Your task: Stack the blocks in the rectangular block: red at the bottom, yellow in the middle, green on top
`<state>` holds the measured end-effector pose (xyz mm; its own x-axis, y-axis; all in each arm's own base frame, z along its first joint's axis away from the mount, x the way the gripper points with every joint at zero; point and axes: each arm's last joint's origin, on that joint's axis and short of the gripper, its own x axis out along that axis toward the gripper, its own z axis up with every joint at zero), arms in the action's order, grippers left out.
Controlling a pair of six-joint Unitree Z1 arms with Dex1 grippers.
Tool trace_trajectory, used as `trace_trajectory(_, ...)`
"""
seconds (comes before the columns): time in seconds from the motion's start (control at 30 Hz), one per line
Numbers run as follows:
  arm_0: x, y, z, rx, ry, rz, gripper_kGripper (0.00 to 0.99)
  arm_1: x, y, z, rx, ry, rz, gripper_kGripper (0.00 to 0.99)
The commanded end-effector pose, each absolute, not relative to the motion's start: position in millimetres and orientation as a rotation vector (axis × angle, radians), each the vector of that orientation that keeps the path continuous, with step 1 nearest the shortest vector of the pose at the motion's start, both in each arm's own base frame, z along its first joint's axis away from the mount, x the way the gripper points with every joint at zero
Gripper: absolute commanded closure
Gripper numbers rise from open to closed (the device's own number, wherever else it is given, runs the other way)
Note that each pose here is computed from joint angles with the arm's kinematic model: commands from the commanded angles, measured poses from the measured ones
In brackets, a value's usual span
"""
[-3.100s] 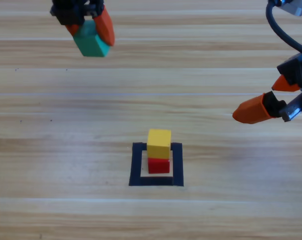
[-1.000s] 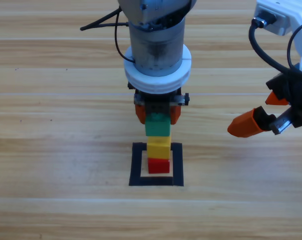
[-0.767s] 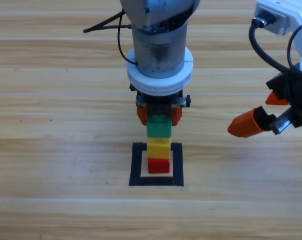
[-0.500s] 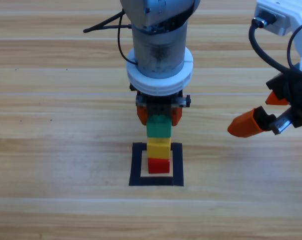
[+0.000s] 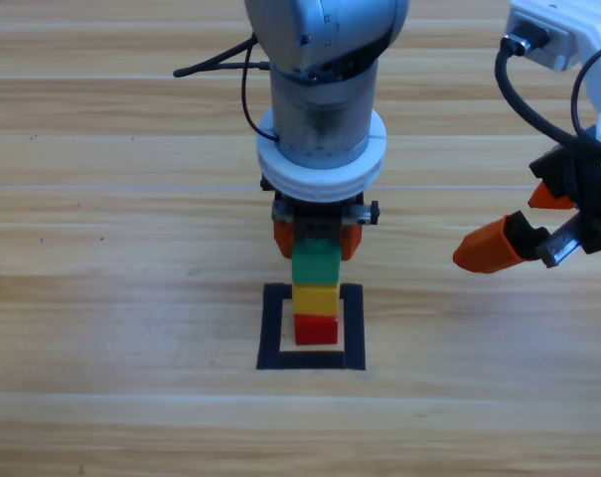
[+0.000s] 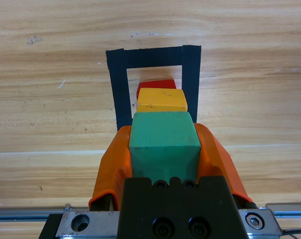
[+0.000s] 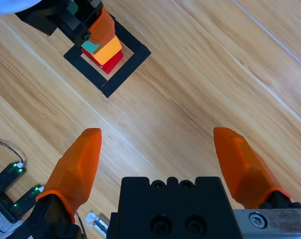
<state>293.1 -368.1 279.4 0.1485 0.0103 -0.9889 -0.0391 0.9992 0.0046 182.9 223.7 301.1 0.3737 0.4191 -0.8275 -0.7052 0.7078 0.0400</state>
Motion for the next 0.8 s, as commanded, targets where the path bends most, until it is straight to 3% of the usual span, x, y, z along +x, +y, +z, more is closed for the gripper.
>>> trace_trajectory(0.03, 290.2, -379.9, 254.6, 0.047, 1.445, 0.050, 0.935, 192.9, 224.9, 287.9, -0.358, 0.965, 0.701, 0.002)
trace_trajectory(0.8, 291.3, -381.1, 248.4, 0.062, 1.449, 0.056, 0.935, 193.1, 225.1, 287.5, -0.358, 0.966, 0.701, 0.002)
